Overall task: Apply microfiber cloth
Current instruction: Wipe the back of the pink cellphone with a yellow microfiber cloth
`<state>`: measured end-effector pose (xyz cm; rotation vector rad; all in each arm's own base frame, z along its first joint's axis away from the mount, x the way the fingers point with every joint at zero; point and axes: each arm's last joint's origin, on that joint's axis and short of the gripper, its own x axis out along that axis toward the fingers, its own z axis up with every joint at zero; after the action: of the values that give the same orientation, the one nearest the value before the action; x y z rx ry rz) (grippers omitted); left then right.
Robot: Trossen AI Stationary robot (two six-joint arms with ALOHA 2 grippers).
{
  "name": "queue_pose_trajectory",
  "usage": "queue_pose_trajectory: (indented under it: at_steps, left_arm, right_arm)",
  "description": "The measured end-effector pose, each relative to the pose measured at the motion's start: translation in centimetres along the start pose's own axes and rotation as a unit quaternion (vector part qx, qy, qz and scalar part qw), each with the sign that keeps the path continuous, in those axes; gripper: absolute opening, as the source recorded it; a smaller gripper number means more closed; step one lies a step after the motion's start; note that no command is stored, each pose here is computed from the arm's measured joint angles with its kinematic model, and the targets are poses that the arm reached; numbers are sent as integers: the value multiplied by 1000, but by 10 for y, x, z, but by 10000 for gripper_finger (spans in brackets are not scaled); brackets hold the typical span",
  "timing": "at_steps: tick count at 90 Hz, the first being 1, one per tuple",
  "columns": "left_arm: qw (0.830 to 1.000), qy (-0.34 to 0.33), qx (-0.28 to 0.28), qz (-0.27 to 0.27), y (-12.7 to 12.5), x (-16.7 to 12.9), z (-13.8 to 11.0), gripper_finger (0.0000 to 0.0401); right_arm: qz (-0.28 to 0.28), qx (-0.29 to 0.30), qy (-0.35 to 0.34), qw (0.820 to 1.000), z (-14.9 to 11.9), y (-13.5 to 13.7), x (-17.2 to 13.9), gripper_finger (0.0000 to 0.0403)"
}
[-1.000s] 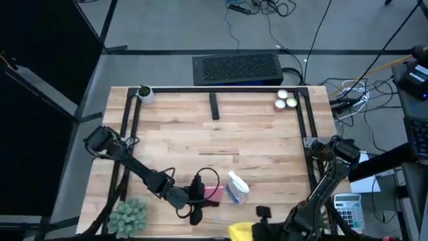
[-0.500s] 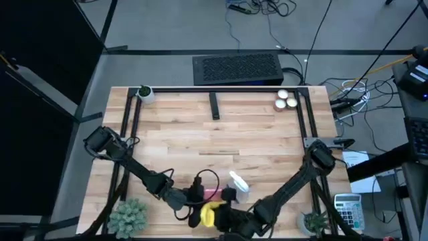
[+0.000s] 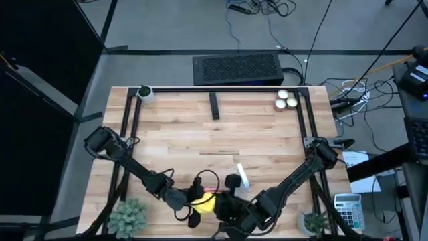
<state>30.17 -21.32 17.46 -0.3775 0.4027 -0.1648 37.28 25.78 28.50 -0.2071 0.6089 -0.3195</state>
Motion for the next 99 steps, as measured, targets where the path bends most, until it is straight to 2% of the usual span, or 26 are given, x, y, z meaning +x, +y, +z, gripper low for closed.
queue_pose_trajectory:
  at_steps: [16,26,40,61,75,87,99]
  left_arm:
    - [1000,6,5,-5,0,1,-2,9]
    - [1000,6,6,-2,1,1,-3,9]
    - [1000,-7,1,-3,0,1,0,9]
    - [1000,-23,-6,-4,-3,-1,6,9]
    - [1000,-20,-7,-3,-2,-1,5,9]
    - [1000,-10,-4,-5,-2,0,2,9]
    - [1000,-3,1,-12,-1,1,-1,9]
  right_arm:
    - [12,2,27,1000,-26,30,16,9]
    - [10,1,42,999,-34,34,18,9]
    - [13,-14,39,999,-26,25,9,9]
    - [-29,-22,-2,999,-2,-6,-17,9]
    - [-41,-13,-11,999,0,-9,-20,9]
    - [-31,7,0,999,-10,6,-12,9]
    - [-5,13,37,999,-36,35,5,9]
